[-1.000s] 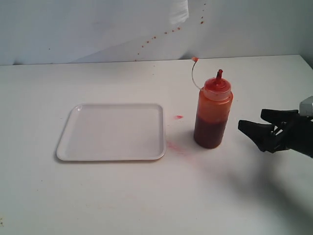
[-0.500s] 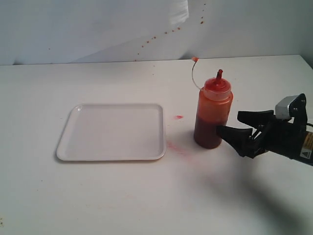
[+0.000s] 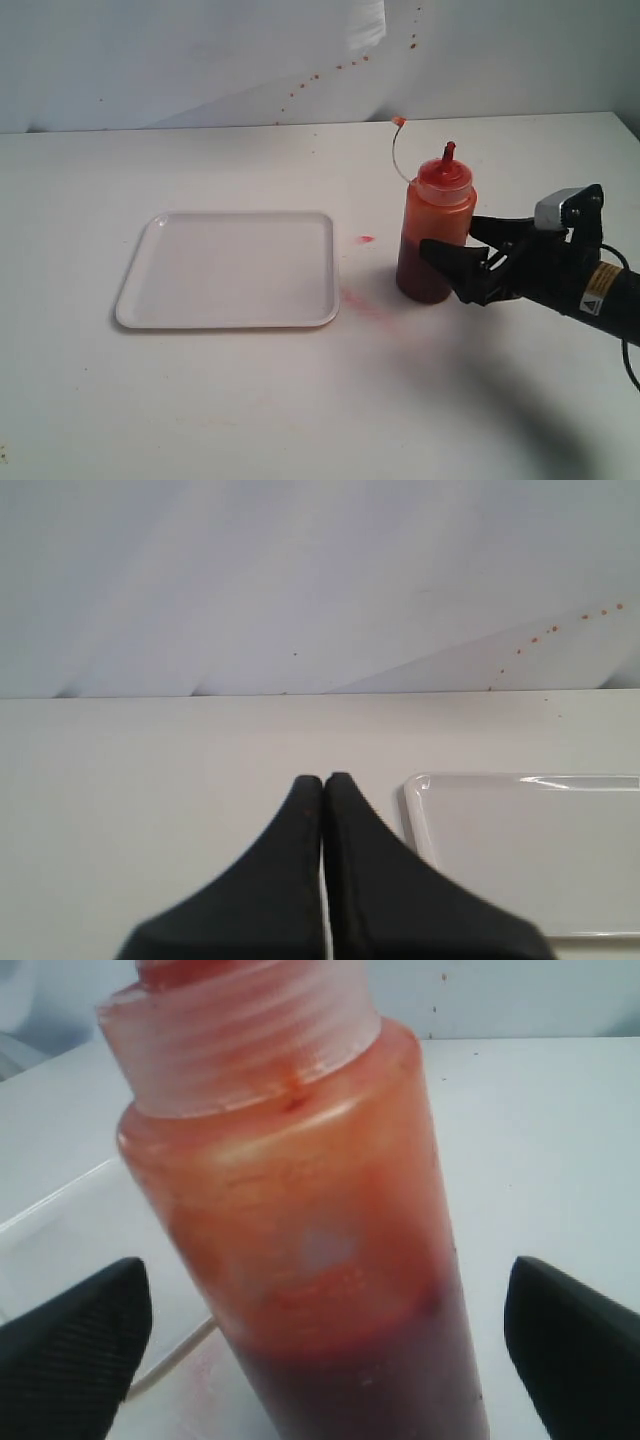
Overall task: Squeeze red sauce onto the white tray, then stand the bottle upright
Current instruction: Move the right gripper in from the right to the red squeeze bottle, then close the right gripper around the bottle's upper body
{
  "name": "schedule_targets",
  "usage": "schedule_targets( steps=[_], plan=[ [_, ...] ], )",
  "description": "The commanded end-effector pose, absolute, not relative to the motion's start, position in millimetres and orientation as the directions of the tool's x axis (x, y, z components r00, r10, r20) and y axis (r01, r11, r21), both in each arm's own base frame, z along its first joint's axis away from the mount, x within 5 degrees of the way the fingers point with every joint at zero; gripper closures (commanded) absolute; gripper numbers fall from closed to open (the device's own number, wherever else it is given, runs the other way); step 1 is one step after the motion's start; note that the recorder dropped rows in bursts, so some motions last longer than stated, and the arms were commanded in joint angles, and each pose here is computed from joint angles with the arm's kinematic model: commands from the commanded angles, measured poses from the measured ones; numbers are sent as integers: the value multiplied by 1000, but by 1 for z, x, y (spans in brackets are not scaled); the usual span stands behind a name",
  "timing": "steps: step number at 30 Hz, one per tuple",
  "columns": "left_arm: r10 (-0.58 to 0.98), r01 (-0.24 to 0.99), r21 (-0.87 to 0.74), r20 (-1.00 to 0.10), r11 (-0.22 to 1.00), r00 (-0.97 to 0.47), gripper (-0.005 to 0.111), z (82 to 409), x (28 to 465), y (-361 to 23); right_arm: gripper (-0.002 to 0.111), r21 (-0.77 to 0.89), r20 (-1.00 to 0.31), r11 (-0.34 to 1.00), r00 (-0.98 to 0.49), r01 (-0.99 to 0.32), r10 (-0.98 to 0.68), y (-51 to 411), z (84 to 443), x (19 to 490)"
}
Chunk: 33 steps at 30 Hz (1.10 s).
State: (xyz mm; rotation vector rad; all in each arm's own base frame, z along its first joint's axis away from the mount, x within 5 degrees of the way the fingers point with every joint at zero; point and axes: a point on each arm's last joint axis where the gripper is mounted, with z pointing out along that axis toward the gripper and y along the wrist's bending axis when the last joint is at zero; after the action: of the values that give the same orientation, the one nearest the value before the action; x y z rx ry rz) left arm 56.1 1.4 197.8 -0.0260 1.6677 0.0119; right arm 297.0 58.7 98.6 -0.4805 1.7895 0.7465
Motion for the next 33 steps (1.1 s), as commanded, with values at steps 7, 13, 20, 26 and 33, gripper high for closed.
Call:
schedule_targets(
  steps=[7,13,20,26,33],
  plan=[
    [-11,-25,-9,-995,1000,-94,107,197,56,1,21,206,-961,761,-273,-615,39,59,102,304],
    [-11,-25,-9,-995,1000,-94,107,197,56,1,21,126,-983,703,-184,-700,-6,91,113,316],
    [-11,-25,-9,-995,1000,-94,107,197,56,1,21,132,-982,702,-187,-700,-2,95,115,319],
    [-11,-25,-9,-995,1000,-94,107,197,56,1,21,130,-983,703,-185,-699,-3,95,115,320],
    [-11,-25,-9,-995,1000,-94,107,197,56,1,21,130,-983,703,-185,-699,-3,95,115,320]
  ],
)
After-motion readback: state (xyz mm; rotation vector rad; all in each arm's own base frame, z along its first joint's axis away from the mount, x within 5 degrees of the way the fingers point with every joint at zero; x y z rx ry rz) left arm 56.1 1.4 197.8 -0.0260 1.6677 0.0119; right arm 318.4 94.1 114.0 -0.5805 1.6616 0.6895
